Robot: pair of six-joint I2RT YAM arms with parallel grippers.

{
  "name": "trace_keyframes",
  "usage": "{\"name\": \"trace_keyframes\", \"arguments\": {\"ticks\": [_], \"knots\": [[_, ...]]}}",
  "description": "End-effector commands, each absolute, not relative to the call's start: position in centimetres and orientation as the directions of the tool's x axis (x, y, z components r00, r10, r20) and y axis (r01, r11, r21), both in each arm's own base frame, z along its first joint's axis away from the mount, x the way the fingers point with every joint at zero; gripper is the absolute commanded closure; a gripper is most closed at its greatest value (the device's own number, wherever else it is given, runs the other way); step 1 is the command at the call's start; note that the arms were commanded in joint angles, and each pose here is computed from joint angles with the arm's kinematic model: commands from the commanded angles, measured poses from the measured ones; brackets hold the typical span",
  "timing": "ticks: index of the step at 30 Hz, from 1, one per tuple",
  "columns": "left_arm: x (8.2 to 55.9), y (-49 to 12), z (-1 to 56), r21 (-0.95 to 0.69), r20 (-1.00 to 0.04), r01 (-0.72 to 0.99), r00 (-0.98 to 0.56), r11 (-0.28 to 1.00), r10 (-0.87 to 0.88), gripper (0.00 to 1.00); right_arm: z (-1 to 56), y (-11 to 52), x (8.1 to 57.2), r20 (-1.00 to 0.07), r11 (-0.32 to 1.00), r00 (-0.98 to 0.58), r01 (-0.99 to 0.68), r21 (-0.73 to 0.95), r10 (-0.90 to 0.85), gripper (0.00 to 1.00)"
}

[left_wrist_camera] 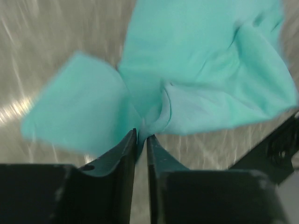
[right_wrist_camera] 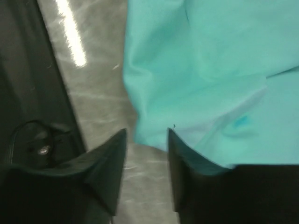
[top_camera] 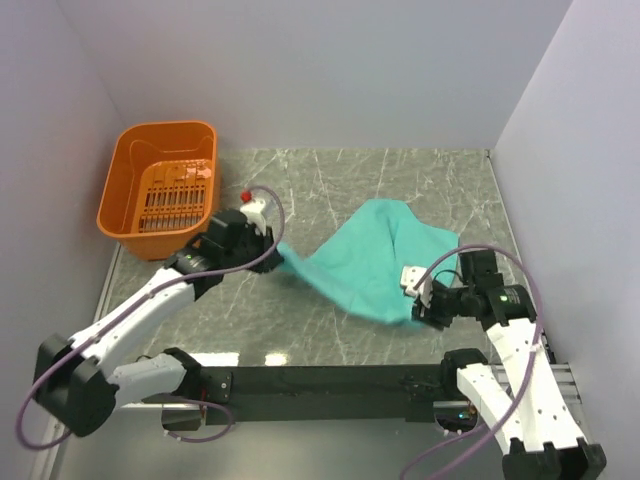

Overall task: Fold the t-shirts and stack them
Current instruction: Flatten the tshirt out

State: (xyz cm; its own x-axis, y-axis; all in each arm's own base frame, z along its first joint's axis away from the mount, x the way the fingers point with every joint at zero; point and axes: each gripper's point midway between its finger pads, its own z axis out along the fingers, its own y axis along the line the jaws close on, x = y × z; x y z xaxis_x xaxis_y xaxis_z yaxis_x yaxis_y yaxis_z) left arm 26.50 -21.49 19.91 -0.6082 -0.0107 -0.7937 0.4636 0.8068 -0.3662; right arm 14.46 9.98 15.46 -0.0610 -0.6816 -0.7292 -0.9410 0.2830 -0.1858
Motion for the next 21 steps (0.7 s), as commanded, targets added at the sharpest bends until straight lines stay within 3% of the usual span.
{"name": "trace_keyframes", "arguments": {"ticks": [1,2,3,6,7,11,16,21], "knots": [[22.7,-21.5,15.6,-0.459,-0.626,0.403,-0.779,0.792,0.034,0.77,14.3,9.0,13.8,-0.660,0.175,0.040,-0.951,-0.257,-0.750,0.47],[22.3,-21.3,15.2,-0.458,-0.614,0.393,-0.788,0.797,0.037,0.66,14.8,9.1,13.8,-0.666,0.182,0.042,-0.948,-0.263,-0.745,0.45],[22.1,-21.0,15.3,-0.460,-0.613,0.380,-0.790,0.802,0.023,0.46,15.5,9.3,14.3,-0.675,0.192,0.053,-0.939,-0.283,-0.736,0.42],[21.8,-20.1,17.6,-0.453,-0.678,0.393,-0.734,0.801,-0.024,0.21,17.8,9.9,16.7,-0.730,0.303,0.026,-0.899,-0.316,-0.683,0.40],[21.6,-19.8,18.9,-0.451,-0.711,0.409,-0.702,0.794,-0.043,0.18,18.2,10.0,17.4,-0.763,0.383,-0.047,-0.884,-0.269,-0.644,0.39],[22.1,-19.8,21.0,-0.434,-0.765,0.445,-0.641,0.783,-0.060,0.13,18.0,10.8,21.0,-0.813,0.524,-0.211,-0.842,-0.131,-0.543,0.38],[23.0,-21.5,19.9,-0.441,-0.751,0.489,-0.661,0.752,-0.010,0.14,14.8,12.0,23.7,-0.763,0.601,-0.438,-0.795,0.083,-0.475,0.34],[23.8,-23.4,18.6,-0.441,-0.744,0.521,-0.667,0.731,0.026,0.15,12.1,11.1,26.1,-0.701,0.660,-0.510,-0.748,0.075,-0.499,0.34]]}}
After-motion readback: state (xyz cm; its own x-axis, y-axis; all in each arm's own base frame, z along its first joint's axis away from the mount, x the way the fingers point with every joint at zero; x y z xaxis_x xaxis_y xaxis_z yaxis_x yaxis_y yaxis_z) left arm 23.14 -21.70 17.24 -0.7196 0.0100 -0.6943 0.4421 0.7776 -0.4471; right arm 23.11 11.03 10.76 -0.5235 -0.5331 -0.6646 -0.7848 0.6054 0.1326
